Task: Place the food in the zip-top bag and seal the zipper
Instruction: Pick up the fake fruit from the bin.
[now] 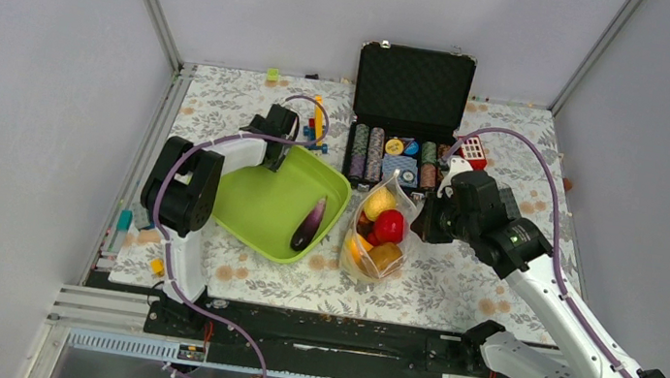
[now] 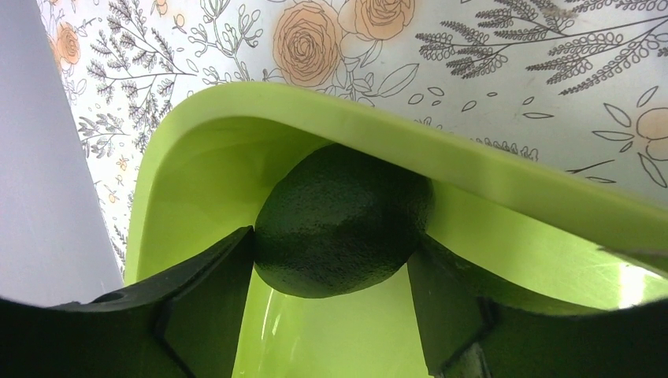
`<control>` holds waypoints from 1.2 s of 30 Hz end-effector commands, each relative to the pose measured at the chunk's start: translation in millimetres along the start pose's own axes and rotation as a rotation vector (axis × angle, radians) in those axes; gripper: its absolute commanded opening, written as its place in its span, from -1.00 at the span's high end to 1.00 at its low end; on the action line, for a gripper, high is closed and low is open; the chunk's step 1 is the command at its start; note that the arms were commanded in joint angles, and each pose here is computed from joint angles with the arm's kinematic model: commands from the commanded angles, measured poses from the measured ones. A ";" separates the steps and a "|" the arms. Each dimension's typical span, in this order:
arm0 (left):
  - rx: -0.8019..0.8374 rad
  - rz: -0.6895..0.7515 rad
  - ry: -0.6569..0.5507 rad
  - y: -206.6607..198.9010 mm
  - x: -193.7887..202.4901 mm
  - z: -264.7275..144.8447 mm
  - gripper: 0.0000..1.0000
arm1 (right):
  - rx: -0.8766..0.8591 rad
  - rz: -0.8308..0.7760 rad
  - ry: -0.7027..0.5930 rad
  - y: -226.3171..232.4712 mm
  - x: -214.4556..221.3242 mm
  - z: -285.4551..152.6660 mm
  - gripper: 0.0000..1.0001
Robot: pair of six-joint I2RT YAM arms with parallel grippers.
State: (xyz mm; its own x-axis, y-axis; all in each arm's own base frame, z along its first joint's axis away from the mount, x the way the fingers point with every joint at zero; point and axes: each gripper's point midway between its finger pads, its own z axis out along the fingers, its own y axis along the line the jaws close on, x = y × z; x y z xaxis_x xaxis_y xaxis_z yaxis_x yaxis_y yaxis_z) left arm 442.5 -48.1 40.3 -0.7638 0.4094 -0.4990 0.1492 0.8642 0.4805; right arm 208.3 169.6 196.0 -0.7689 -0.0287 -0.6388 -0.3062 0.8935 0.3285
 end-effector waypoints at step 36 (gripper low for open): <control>1.056 -0.513 -0.670 -27.5 -88.4 -328.6 1.00 | -0.062 -0.015 -0.059 10.9 -7.4 -11.6 0.87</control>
State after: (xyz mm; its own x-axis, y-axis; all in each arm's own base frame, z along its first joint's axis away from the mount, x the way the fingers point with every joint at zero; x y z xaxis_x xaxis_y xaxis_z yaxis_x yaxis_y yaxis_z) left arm 339.9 -154.9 241.9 -0.5412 -0.1488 -0.8276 0.2958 0.8876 -0.3530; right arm 205.1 168.6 203.2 -0.7519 -0.0179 -0.6590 -0.3181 0.8854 0.3390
